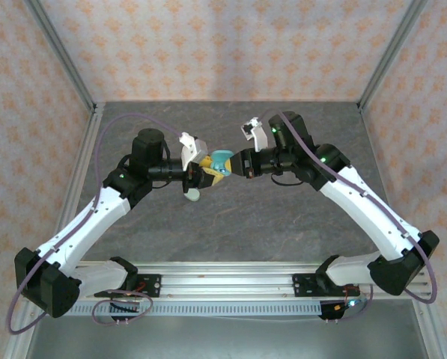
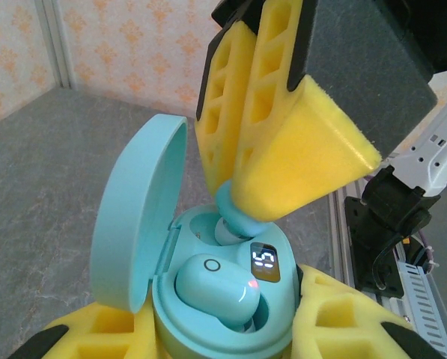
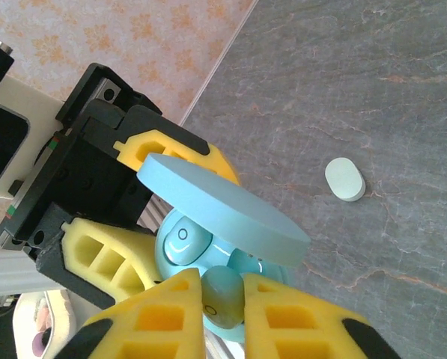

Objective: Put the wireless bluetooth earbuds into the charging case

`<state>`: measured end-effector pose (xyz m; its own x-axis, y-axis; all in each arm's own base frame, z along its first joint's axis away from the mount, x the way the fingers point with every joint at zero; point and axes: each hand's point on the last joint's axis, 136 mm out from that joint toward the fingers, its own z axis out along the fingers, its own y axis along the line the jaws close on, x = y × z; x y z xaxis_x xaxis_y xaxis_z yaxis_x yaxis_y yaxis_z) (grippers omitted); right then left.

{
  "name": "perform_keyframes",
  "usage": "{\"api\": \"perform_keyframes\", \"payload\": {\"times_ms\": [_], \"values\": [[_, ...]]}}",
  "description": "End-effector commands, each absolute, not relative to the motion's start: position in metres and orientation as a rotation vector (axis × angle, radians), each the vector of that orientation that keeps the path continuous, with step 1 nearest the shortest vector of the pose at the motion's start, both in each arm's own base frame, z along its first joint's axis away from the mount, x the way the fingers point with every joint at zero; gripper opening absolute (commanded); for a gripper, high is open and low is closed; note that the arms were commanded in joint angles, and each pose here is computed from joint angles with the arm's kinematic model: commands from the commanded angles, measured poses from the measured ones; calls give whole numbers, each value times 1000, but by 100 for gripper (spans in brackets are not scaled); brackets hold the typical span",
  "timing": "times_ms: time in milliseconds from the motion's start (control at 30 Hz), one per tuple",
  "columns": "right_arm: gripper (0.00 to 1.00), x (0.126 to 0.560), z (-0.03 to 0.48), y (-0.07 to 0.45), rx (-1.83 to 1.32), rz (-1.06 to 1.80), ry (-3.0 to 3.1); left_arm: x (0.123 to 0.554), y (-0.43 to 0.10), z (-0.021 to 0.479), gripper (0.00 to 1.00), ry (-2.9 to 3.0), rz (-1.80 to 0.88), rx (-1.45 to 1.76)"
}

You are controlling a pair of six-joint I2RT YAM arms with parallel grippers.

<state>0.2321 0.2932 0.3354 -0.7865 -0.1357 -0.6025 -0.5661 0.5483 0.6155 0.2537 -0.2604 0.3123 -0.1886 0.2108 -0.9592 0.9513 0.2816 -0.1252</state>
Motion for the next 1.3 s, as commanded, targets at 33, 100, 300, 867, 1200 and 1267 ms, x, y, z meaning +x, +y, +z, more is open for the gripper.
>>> {"api": "perform_keyframes", "payload": {"times_ms": [33, 100, 300, 867, 1200, 1267], "values": [[22, 232, 345, 293, -578, 1144, 2274, 249, -265, 332, 27, 1554, -1007, 1113], [26, 232, 346, 293, -576, 1142, 2274, 249, -265, 333, 27, 1553, -1007, 1113], [35, 234, 349, 291, -556, 1128, 2278, 249, -265, 331, 27, 1555, -1007, 1114], [43, 252, 375, 261, -397, 947, 2247, 246, -264, 334, 27, 1544, -1014, 1098], [50, 277, 366, 267, -250, 1070, 2259, 242, -263, 340, 28, 1537, -1036, 1085], [51, 278, 366, 270, -255, 1097, 2254, 242, -263, 342, 28, 1534, -1039, 1080]]}}
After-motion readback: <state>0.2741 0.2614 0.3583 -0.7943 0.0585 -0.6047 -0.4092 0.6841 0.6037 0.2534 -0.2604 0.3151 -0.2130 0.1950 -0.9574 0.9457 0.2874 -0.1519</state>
